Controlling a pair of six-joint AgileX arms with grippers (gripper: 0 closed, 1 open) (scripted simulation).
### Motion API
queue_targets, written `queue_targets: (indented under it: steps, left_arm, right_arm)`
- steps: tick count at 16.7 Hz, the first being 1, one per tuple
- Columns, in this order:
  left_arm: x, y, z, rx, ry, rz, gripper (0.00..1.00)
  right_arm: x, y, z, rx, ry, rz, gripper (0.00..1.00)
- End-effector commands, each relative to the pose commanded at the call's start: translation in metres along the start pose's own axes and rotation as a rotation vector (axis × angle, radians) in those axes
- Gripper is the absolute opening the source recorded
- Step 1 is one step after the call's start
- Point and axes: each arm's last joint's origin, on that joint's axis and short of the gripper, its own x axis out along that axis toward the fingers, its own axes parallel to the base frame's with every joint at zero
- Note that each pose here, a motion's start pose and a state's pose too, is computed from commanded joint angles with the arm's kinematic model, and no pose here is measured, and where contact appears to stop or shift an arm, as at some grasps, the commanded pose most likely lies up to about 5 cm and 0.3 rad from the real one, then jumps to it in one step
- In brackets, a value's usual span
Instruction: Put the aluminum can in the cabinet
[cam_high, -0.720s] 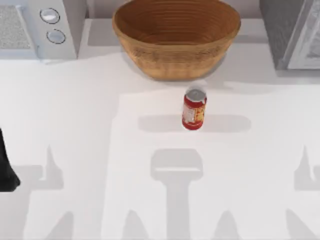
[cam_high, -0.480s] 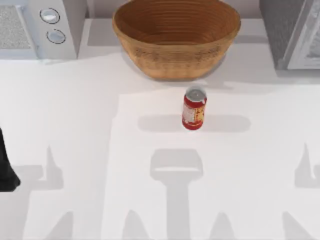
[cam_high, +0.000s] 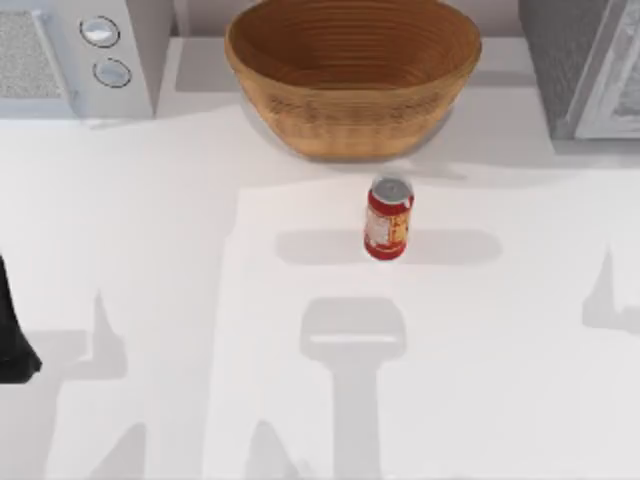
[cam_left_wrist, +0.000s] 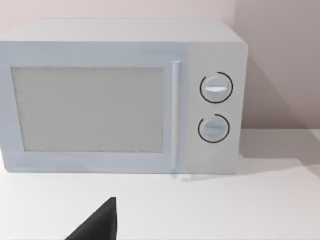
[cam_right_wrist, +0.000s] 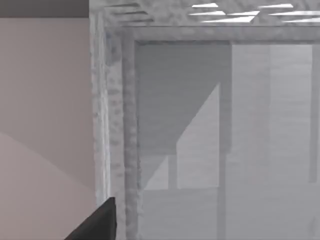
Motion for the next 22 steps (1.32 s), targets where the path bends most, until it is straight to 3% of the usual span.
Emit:
queue_targets:
  steps: [5, 10, 16, 22]
  left_arm:
    - [0.000, 0.000, 0.000, 0.000, 0.000, 0.000, 1.00]
    - [0.000, 0.000, 0.000, 0.000, 0.000, 0.000, 1.00]
    - [0.000, 0.000, 0.000, 0.000, 0.000, 0.000, 1.00]
    - [0.000, 0.000, 0.000, 0.000, 0.000, 0.000, 1.00]
  right_arm:
    - [0.040, 0.018, 0.017, 0.041, -0.010, -0.019, 1.00]
    - [0.091, 0.058, 0.005, 0.074, 0.035, -0.032, 1.00]
    - [0.131, 0.134, -0.052, 0.089, 0.118, -0.021, 1.00]
    - [0.118, 0.213, -0.138, 0.068, 0.205, 0.013, 1.00]
